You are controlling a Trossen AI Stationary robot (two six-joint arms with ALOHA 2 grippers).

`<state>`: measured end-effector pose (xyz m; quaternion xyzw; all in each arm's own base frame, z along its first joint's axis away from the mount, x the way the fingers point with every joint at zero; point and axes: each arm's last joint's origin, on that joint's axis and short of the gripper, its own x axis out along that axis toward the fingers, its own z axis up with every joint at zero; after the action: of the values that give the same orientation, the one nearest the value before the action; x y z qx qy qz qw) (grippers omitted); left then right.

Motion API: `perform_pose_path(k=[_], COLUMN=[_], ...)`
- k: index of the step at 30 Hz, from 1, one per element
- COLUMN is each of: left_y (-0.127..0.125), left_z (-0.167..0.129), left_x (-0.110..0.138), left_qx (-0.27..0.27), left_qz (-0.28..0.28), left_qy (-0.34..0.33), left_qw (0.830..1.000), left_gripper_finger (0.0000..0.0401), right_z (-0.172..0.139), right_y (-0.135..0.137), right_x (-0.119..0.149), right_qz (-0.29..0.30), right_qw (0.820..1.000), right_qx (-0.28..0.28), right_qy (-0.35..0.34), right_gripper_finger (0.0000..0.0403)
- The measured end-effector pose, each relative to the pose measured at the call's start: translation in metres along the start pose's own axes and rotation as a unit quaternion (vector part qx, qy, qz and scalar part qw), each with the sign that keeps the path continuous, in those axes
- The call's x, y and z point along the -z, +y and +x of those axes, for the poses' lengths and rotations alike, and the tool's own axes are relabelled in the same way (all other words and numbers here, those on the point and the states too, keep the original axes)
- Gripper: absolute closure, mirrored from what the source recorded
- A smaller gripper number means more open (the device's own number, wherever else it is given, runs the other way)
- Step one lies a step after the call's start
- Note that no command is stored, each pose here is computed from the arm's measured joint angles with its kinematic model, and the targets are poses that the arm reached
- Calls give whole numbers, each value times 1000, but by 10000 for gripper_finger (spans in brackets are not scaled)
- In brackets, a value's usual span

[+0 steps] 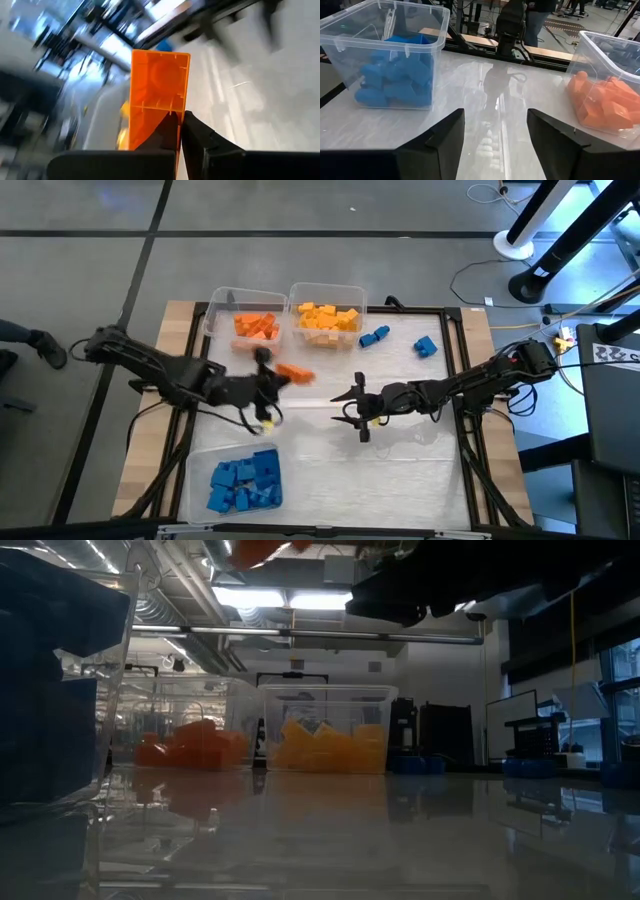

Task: Sort blocks
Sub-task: Put the orange game piece into the top left transparent bin

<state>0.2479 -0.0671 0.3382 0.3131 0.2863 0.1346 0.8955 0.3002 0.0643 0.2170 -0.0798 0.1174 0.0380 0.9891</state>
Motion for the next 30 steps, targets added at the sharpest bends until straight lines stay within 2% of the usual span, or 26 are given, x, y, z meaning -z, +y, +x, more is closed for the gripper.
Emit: perform_pose_path(k=[4, 8, 14, 22, 30], left_y=[32, 60, 90, 112, 115], left_z=[-18, -30, -39, -27, 0], left_x=[26, 52, 77, 96, 128], left_qx=[-42, -101, -161, -215, -240], left_qz=[-65, -123, -157, -181, -194], left_qy=[60, 114, 165, 228, 315], left_qw=[995, 981, 960, 932, 898], left_gripper_finger=[398, 393, 394, 386, 384], right_z=[0, 0, 0, 0, 0], right_y=[0, 0, 0, 0, 1], right_x=[0, 1, 1, 1, 1], right_qz=[0, -1, -1, -1, -1], right_qw=[1000, 1000, 1000, 1000, 1000], right_qx=[-4, -4, -4, 5, 4], right_qy=[2, 3, 3, 4, 4], right_gripper_finger=[185, 185, 184, 184, 184])
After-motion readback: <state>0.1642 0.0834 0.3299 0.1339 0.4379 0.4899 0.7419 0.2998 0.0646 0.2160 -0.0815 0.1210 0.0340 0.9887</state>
